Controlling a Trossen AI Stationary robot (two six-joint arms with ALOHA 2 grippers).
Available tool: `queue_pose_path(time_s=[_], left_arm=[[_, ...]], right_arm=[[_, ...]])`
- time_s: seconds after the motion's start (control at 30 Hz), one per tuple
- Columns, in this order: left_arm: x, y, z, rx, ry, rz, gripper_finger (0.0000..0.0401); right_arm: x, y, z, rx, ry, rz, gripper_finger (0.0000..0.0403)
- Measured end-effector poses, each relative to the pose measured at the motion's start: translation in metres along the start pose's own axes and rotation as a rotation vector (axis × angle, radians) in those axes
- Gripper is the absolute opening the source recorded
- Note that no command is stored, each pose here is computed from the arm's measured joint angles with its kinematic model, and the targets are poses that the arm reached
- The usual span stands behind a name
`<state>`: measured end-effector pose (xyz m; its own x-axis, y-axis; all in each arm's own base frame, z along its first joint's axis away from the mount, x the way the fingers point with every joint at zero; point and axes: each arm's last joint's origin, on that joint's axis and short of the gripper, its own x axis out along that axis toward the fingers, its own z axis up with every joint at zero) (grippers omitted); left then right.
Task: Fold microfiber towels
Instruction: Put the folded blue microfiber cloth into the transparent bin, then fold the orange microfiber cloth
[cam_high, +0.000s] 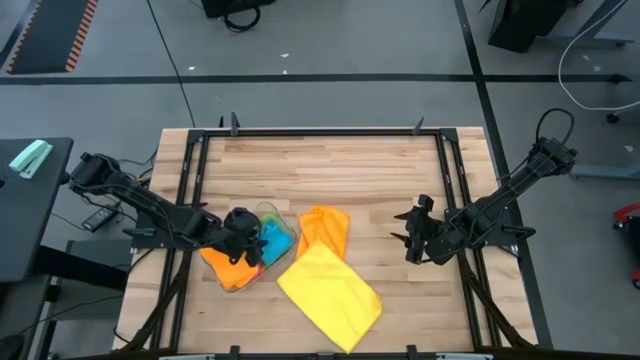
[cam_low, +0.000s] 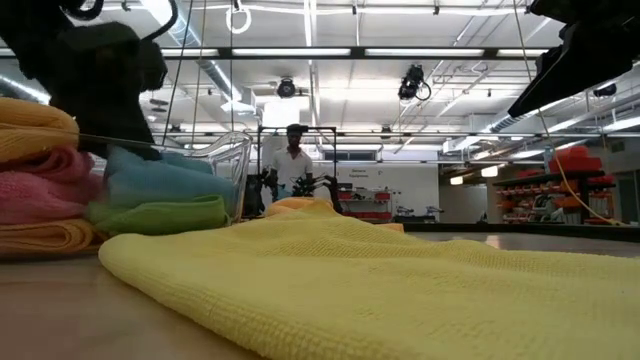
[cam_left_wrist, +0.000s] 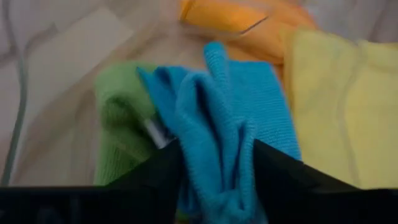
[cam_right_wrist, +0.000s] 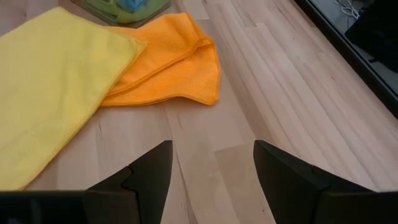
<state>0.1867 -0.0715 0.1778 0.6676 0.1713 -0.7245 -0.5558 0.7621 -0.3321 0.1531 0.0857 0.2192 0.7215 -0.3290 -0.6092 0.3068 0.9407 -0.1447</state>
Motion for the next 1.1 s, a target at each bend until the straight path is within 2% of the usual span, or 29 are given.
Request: queue_pose_path(time_s=[0.07, 0.17, 0.33, 0.43, 0.57, 0.67, 0.83, 0.93, 1.1], left_arm=[[-0.004, -0.005, 0.005, 0.054, -0.008, -0.003, 0.0220], [-0.014, -0.012, 0.017, 0.131, -0.030, 0.056, 0.0258], [-0.033, -0.012, 0.031, 0.269, -0.037, 0.223, 0.0281], [-0.039, -0.016, 0.037, 0.273, -0.072, 0.242, 0.0275], [-0.036, -0.029, 0.042, 0.225, -0.105, 0.128, 0.0253], [-0.023, -0.035, 0.038, 0.252, -0.069, 0.092, 0.0235], [-0.004, -0.056, 0.037, 0.277, -0.069, -0.043, 0.0209], [0.004, -0.071, 0.041, 0.346, -0.066, -0.047, 0.0198], [0.016, -0.095, 0.057, 0.434, -0.026, 0.019, 0.0188]], right_arm=[[0.000, 0.000, 0.000, 0.002, 0.000, 0.000, 0.0232], [0.000, 0.000, 0.000, 0.003, 0.000, 0.001, 0.0232], [0.000, 0.000, 0.000, 0.005, -0.001, 0.001, 0.0232], [0.000, 0.000, 0.000, 0.006, 0.000, 0.001, 0.0232], [0.000, 0.000, 0.000, 0.004, -0.001, 0.001, 0.0232], [0.000, 0.000, 0.000, -0.001, -0.001, 0.001, 0.0232], [0.000, 0.000, 0.000, 0.000, -0.007, -0.006, 0.0232], [0.000, 0.000, 0.001, -0.003, -0.011, -0.004, 0.0232], [0.000, 0.000, 0.001, 0.001, -0.018, -0.006, 0.0232]])
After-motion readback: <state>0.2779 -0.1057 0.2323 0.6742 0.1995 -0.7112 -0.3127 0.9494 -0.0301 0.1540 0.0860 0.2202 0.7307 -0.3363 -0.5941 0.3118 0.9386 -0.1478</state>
